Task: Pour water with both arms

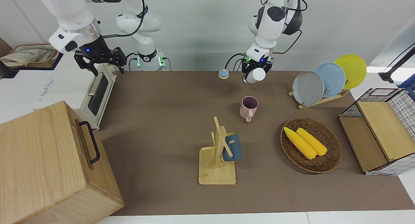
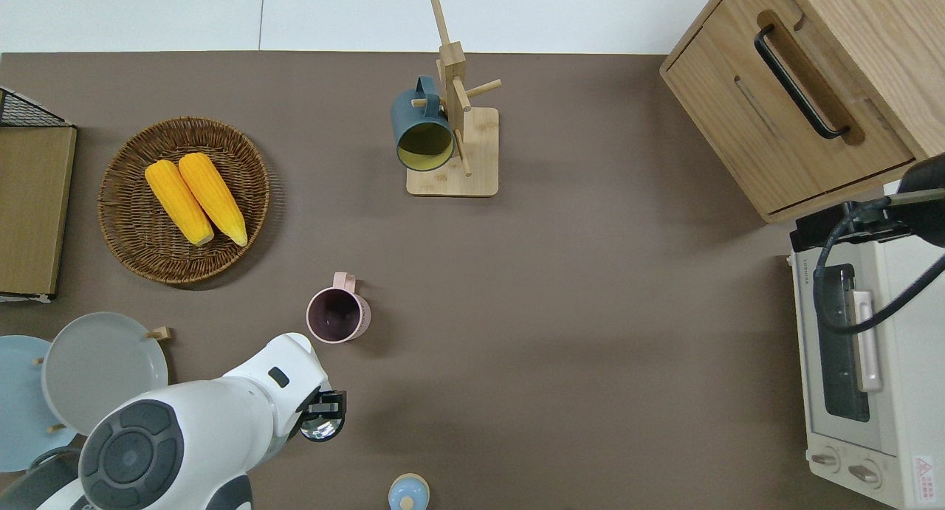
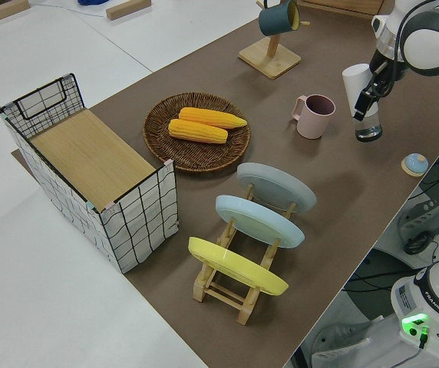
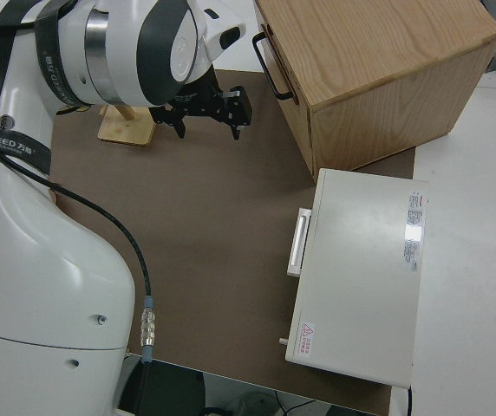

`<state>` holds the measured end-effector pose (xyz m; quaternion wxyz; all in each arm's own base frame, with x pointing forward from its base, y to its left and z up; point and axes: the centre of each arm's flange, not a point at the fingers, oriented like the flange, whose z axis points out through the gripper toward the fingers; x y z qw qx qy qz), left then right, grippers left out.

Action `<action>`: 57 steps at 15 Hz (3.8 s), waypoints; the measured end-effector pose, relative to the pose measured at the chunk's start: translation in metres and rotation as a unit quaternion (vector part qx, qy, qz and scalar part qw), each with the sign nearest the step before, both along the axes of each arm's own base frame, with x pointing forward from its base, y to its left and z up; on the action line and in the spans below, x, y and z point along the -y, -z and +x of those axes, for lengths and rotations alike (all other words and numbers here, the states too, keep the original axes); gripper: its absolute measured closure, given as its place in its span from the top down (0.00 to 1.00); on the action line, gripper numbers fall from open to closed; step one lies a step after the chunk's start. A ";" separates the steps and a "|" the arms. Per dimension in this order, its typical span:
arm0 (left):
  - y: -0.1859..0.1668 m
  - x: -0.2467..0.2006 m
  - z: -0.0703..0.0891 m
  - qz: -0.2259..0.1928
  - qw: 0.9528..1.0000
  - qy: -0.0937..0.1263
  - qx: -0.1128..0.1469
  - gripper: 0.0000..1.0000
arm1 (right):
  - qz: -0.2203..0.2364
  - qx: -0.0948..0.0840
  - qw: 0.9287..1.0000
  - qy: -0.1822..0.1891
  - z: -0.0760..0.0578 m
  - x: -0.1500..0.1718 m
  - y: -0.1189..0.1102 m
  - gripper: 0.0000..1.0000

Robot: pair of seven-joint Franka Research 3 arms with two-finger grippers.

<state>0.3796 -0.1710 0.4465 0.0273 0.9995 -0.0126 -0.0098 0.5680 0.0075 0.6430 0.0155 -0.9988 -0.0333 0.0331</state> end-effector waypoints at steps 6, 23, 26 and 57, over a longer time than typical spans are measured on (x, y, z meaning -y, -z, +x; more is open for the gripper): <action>0.037 0.002 0.007 0.000 1.000 -0.001 -0.022 0.64 | 0.000 0.001 1.000 0.000 -0.001 0.000 -0.001 1.00; 0.051 0.010 0.044 0.034 0.991 0.001 -0.132 0.64 | 0.000 0.001 1.000 0.000 -0.001 0.000 -0.001 1.00; 0.053 0.013 0.052 0.038 0.987 0.002 -0.155 0.64 | 0.000 0.001 1.000 0.000 -0.001 0.000 -0.001 1.00; 0.041 0.010 0.043 0.047 0.992 -0.080 -0.082 0.64 | 0.000 0.001 1.000 -0.001 -0.001 0.000 -0.001 1.00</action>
